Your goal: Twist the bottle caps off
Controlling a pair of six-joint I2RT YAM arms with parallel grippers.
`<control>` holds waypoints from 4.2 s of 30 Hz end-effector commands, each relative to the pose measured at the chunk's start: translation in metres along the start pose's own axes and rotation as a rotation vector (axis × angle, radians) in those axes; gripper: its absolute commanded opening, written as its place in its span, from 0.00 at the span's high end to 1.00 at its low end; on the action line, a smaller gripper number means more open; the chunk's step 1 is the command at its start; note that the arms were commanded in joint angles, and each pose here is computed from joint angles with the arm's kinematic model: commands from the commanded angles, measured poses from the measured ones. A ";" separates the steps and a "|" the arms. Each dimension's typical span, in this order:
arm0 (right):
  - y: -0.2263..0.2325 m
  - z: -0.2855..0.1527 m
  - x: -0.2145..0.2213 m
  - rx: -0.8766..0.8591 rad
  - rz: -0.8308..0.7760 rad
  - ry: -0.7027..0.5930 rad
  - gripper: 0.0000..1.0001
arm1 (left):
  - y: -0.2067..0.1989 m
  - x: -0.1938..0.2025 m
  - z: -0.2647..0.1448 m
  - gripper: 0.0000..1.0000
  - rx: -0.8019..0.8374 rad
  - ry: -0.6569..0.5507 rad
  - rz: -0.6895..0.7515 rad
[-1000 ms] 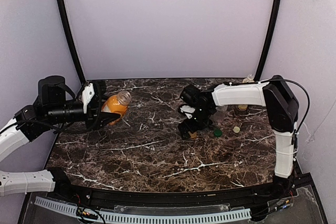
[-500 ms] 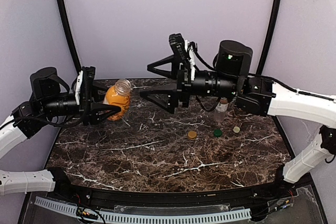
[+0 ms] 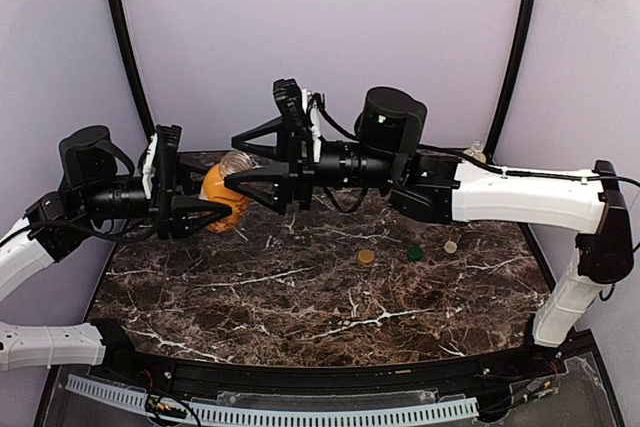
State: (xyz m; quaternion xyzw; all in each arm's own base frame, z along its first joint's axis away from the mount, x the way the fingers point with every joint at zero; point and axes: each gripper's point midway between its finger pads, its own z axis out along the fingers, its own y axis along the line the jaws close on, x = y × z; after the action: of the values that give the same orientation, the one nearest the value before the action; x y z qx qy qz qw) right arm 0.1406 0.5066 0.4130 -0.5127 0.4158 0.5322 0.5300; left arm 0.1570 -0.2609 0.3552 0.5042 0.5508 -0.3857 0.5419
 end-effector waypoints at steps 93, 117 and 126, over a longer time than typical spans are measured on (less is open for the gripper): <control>-0.242 -0.225 0.112 1.157 0.109 0.512 0.01 | 0.114 0.213 -0.168 0.01 -1.060 0.169 -0.344; -0.081 -0.563 0.159 1.926 0.482 0.274 0.01 | 0.118 0.221 -0.186 0.01 -1.150 0.166 -0.339; -0.037 -0.588 0.185 2.052 0.414 -0.029 0.01 | 0.115 0.219 -0.182 0.01 -1.114 0.141 -0.334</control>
State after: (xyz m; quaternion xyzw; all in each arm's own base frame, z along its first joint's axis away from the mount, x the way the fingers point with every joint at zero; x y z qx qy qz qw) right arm 0.2571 -0.0305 0.1337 0.2122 0.8043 -0.0041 0.5550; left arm 0.2523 -0.0301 0.1732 0.0701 0.7843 -0.0751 0.6118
